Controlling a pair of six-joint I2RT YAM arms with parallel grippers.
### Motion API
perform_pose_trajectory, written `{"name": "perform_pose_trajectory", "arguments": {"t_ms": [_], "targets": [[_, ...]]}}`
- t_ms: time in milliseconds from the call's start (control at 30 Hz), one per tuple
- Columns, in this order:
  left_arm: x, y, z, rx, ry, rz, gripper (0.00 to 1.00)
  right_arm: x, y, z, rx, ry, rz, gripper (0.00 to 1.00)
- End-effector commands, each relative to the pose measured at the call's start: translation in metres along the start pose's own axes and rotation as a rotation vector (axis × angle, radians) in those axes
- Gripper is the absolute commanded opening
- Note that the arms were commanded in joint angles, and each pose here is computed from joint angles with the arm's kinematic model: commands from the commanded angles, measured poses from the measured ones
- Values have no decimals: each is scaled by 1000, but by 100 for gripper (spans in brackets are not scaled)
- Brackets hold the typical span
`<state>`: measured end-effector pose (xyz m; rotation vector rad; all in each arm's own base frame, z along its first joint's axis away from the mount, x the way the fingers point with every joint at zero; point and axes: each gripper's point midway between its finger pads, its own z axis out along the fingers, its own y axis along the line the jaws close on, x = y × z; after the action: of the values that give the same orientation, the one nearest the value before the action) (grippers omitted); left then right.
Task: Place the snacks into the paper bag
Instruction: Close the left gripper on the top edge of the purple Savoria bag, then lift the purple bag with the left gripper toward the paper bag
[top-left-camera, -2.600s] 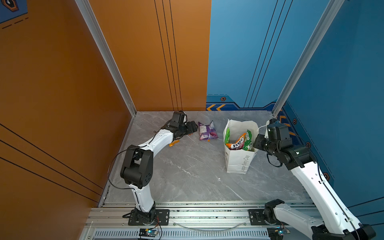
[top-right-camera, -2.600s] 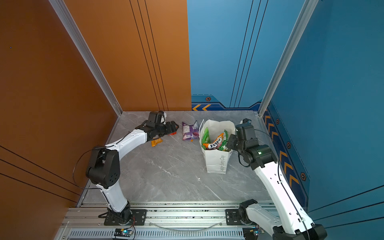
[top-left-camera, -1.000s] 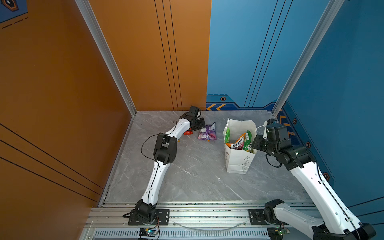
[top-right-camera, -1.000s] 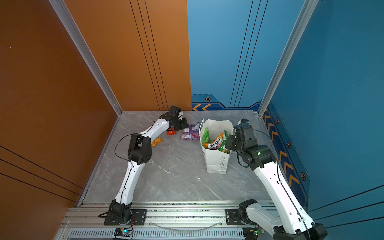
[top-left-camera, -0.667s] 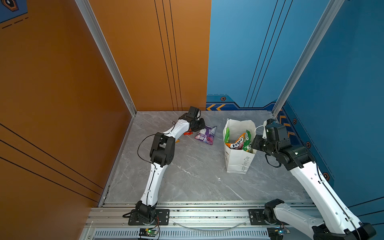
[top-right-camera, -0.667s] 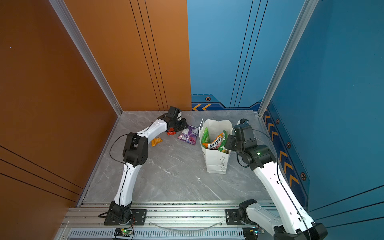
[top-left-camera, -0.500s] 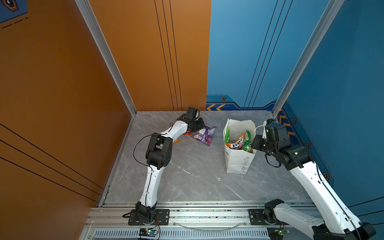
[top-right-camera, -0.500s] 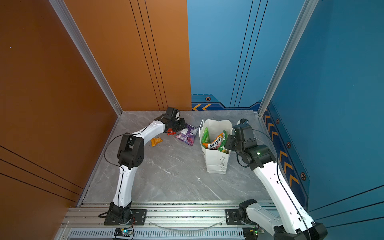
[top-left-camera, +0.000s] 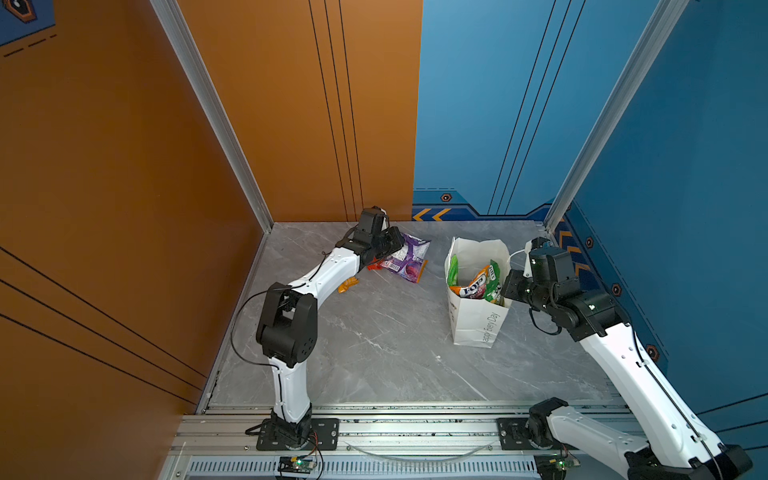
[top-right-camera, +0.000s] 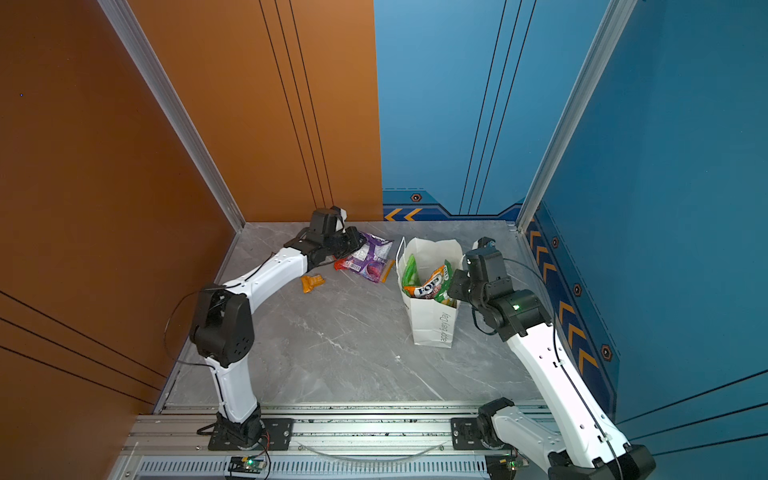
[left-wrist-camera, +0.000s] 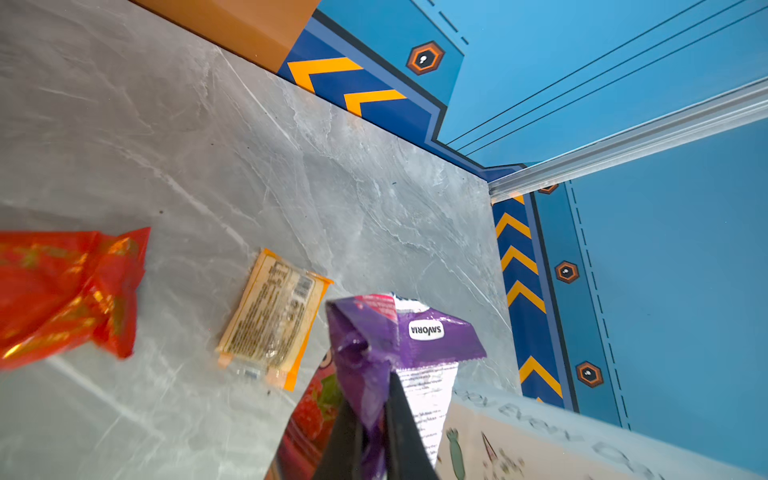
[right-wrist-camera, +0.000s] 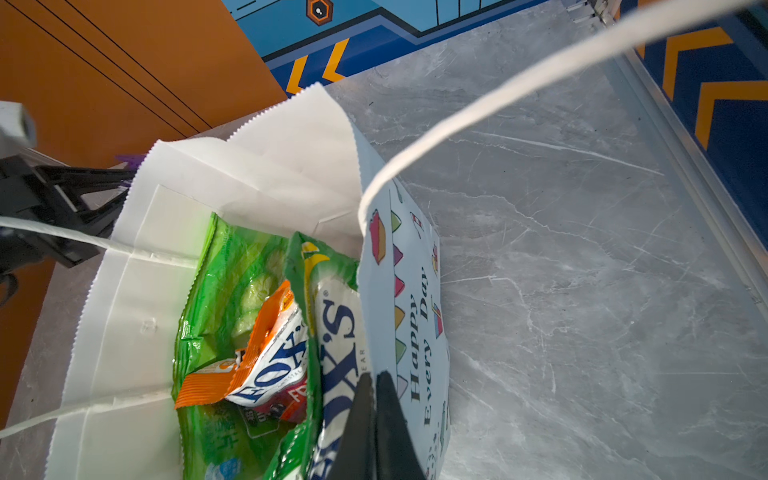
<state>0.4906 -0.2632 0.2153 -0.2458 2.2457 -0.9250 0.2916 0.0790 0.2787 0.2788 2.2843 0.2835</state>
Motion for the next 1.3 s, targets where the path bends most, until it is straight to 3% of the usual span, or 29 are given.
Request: {"name": "perform_pose_trajectory", "arguments": {"t_ms": [0,567,767,1267], "targets": [[-7,-7,-29,-21,-70,41,0,-4,6,-8,-24,-16,-8,0],[35,15,-128,-60,-121,80,0,-4,24,-9,-48,-19,-59,0],[58,44,-173,-143,-144,84,0,-1,31,-10,-55,-13,-92,0],[88,22,-218,-61,-179,179,0,1,50,-9,-88,-13,-150,0]]}}
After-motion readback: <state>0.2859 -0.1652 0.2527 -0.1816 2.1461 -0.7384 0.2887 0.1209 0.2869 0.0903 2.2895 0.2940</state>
